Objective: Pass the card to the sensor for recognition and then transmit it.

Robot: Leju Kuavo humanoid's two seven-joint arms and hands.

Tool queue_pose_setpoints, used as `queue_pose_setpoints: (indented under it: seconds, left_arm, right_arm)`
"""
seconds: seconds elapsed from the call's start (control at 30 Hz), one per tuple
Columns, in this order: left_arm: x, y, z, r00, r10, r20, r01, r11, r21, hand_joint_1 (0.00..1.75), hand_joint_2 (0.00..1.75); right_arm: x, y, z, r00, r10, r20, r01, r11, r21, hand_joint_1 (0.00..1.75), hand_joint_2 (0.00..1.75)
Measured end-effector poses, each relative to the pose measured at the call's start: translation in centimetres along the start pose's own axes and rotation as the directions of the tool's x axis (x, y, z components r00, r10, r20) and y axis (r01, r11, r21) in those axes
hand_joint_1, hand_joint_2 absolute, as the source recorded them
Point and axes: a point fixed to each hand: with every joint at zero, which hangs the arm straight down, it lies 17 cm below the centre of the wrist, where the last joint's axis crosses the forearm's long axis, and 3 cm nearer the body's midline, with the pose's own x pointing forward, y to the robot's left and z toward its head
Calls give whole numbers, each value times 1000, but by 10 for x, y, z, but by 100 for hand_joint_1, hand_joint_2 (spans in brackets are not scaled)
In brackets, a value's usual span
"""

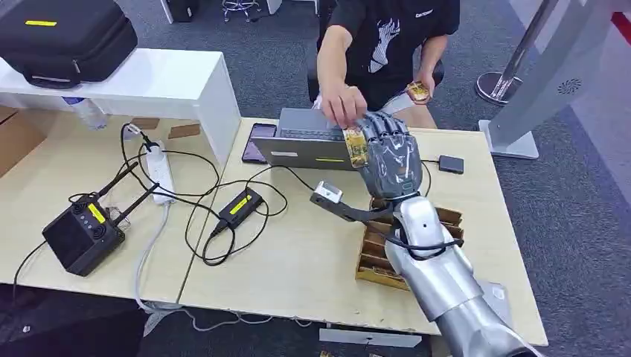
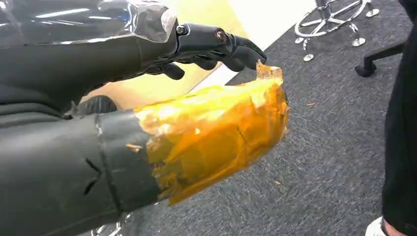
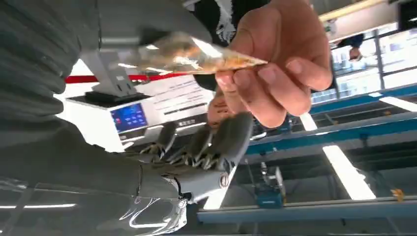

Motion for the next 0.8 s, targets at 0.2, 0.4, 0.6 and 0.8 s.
queue_pose_setpoints:
  seconds: [0.2,0.4,0.6,0.8]
  left_arm:
    - [-3,0,0,1000,9,-18,-9,1000,-3,0,0]
    - [-5,-1,0,999,17,-29,-17,1000,-5,0,0]
    - [-8,-1,0,998,26,-48,-27,1000,-7,0,0]
    - [-13,-2,0,996,40,-80,-41,999,-11,0,0]
  right_arm:
    - [26,-10,-1,997,-14,70,16,999,-32,175,175]
    - [54,-30,-1,990,-31,134,43,996,-84,175,175]
    - [77,-50,10,981,-56,188,81,989,-126,175,175]
    - [84,-72,37,969,-130,208,163,974,-154,175,175]
